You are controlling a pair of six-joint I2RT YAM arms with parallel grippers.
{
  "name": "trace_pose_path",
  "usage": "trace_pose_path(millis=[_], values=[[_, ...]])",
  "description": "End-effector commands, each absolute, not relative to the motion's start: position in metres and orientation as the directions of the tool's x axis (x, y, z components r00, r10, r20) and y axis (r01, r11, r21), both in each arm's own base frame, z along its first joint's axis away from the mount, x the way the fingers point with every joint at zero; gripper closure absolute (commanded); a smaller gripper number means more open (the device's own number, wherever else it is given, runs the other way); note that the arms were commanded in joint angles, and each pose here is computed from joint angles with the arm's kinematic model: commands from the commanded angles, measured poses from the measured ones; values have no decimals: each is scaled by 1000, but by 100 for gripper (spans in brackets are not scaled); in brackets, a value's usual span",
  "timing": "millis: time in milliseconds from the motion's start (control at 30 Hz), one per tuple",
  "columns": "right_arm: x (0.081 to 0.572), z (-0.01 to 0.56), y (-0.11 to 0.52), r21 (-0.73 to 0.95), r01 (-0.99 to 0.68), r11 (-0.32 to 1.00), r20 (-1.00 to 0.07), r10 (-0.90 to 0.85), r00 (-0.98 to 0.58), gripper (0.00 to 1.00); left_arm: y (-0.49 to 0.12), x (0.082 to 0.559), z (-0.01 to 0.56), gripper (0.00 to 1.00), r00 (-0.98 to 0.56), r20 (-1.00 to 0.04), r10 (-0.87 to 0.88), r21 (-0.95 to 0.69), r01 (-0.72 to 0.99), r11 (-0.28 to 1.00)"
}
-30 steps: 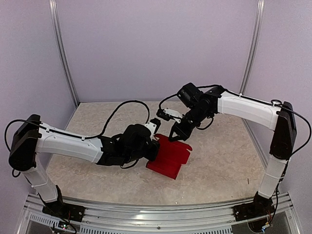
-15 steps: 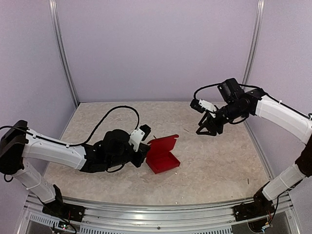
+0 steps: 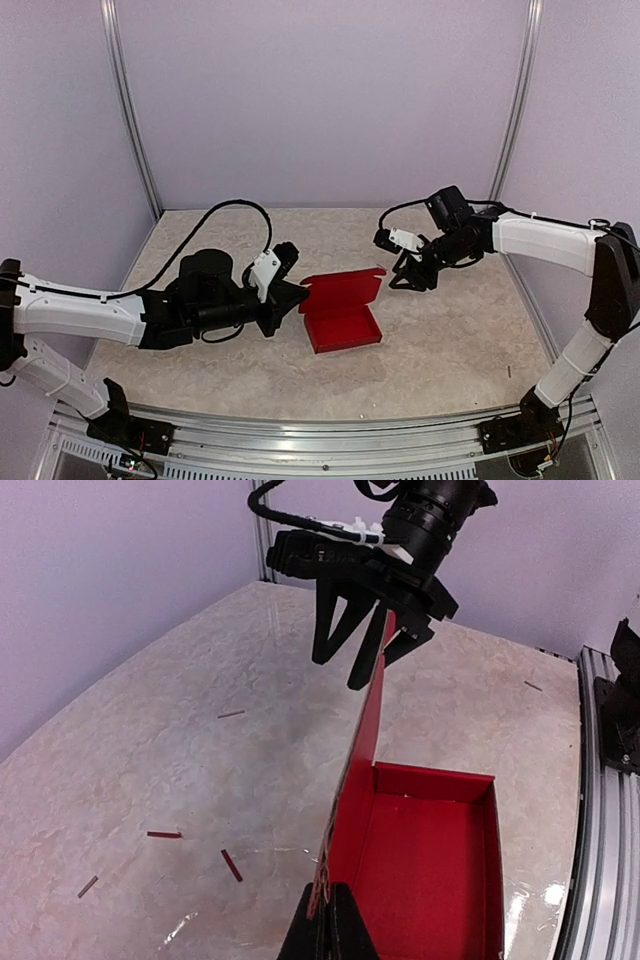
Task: Fold the paper box
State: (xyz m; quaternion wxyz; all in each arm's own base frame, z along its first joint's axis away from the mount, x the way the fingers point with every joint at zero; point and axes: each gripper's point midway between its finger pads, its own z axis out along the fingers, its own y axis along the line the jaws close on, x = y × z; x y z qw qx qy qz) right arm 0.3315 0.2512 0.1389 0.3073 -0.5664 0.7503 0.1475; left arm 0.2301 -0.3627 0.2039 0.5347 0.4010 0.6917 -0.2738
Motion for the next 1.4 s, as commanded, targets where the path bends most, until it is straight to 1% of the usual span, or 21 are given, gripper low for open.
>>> trace_pose_path(millis=[0, 100, 200, 300, 367, 500, 533, 567, 600, 700, 833, 967, 1067, 1200, 1300, 1333, 1367], values=[[308, 182, 282, -74, -984, 162, -782, -621, -43, 57, -351, 236, 213, 100, -109, -968, 227, 42, 819, 572], [281, 197, 287, -72, -994, 82, -823, -568, 12, 56, -348, 240, 212, 100, -117, -969, 219, 38, 803, 594], [268, 202, 291, -98, -993, 67, -831, -555, 45, 56, -350, 240, 213, 100, -114, -973, 202, 27, 810, 586], [262, 202, 296, -82, -995, 62, -833, -553, 35, 58, -350, 243, 211, 100, -118, -973, 197, 21, 809, 588], [267, 201, 298, -66, -993, 93, -835, -551, 4, 59, -351, 245, 211, 100, -117, -974, 193, 20, 808, 588], [293, 199, 294, -84, -970, 228, -815, -576, -64, 59, -353, 243, 213, 100, -116, -975, 192, 16, 817, 576], [299, 198, 292, -96, -962, 255, -810, -582, -74, 58, -353, 242, 214, 100, -116, -975, 191, 15, 819, 574], [304, 197, 291, -101, -955, 277, -805, -587, -85, 55, -352, 242, 214, 100, -117, -974, 192, 15, 819, 573], [306, 196, 291, -105, -953, 285, -801, -592, -89, 52, -352, 241, 215, 100, -115, -975, 190, 15, 821, 571], [305, 192, 294, -83, -959, 270, -800, -592, -97, 48, -351, 240, 219, 100, -110, -977, 184, 14, 823, 568], [294, 193, 305, 2, -976, 216, -832, -541, -121, 47, -350, 239, 224, 100, -105, -981, 164, 7, 822, 569], [292, 199, 314, 54, -979, 197, -858, -492, -147, 52, -352, 239, 227, 100, -123, -984, 126, -30, 822, 568], [293, 198, 319, 85, -978, 189, -861, -480, -168, 68, -354, 239, 227, 100, -126, -985, 118, -37, 823, 567], [293, 199, 322, 107, -977, 185, -868, -463, -182, 84, -358, 239, 226, 100, -131, -986, 108, -48, 824, 564], [299, 201, 322, 93, -971, 222, -869, -457, -188, 97, -363, 239, 224, 100, -139, -984, 108, -55, 827, 560], [302, 202, 320, 84, -968, 236, -869, -457, -187, 100, -365, 239, 224, 100, -142, -984, 110, -57, 827, 559], [303, 203, 320, 76, -968, 240, -870, -458, -182, 100, -368, 238, 223, 100, -146, -982, 116, -58, 830, 555]])
